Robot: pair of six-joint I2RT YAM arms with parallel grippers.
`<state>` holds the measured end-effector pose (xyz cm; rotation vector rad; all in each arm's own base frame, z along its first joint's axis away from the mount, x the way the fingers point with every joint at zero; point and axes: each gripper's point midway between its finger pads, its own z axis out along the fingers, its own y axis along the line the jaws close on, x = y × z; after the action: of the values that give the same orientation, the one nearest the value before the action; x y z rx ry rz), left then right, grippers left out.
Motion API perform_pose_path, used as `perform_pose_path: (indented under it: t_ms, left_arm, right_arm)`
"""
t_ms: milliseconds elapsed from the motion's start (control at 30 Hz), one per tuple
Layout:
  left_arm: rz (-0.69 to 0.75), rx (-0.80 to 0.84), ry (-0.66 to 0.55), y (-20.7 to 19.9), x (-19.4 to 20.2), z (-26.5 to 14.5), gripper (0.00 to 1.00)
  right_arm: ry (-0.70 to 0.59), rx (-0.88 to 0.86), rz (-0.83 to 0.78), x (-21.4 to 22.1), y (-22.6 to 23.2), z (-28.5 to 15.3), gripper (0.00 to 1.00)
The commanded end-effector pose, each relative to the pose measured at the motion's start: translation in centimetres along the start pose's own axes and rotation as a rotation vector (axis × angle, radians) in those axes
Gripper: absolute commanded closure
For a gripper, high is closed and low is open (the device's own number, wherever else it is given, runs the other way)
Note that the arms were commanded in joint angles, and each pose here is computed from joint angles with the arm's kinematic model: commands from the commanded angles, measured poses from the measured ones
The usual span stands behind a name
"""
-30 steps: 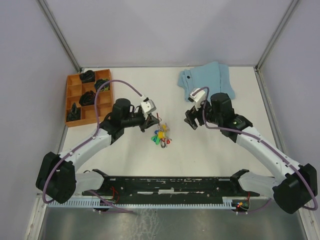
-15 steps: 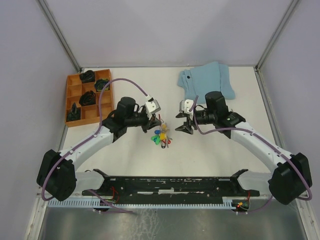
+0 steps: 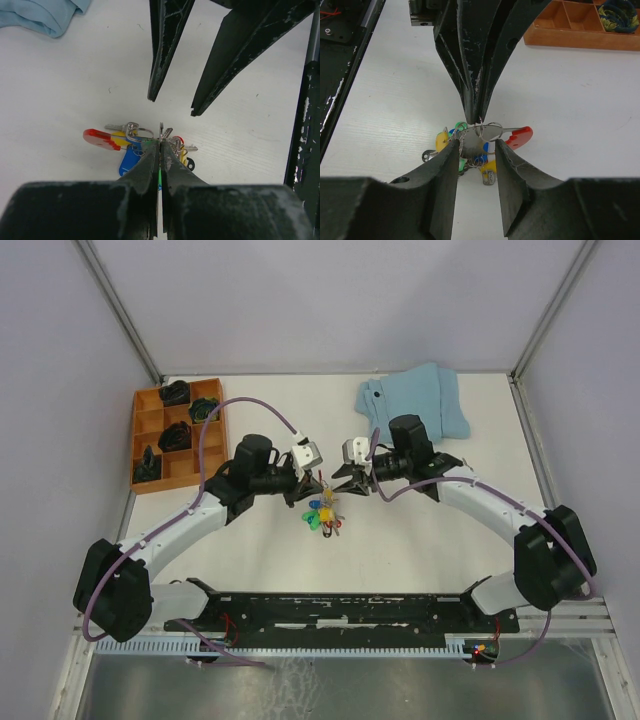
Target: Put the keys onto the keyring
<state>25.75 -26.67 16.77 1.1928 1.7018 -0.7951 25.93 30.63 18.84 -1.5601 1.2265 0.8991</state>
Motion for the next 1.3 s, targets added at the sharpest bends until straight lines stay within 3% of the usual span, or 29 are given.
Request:
perform_pose_path:
  t_ms: [0,533,733,900,967,1133,1267]
  left_arm:
    - [0.108,0.039,-0.083,-0.1,-3.4,0.1,0.97]
    - [0.113,0.063,-0.084,-0.5,-3.2,0.3,0.97]
    - [0.116,0.070,-0.088,-0.6,-3.2,0.3,0.97]
    - [0.127,0.065,-0.111,-0.7,-3.1,0.4,0.97]
    - [0.134,0.058,-0.130,-0.7,-3.1,0.4,0.97]
    - [0.154,0.055,-0.190,-0.8,-2.4,0.4,0.87]
    - [0.160,0.063,-0.316,-0.8,-2.5,-0.4,0.78]
  right_arm:
    - [-0.083,-0.033,-0.084,-2.7,-1.1,1.0,0.59]
    - [-0.066,-0.100,-0.043,-1.5,-0.6,2.1,0.76]
    - [-0.057,-0.114,-0.027,-1.2,-0.3,2.2,0.85]
    - [-0.064,-0.127,-0.014,-1.2,0.0,2.3,0.99]
    - [-0.072,-0.122,-0.006,-1.2,0.0,2.3,0.99]
    - [-0.136,-0.041,0.012,-1.8,-0.8,2.5,0.99]
    - [-0.162,-0.024,0.024,-2.0,-0.8,2.5,0.99]
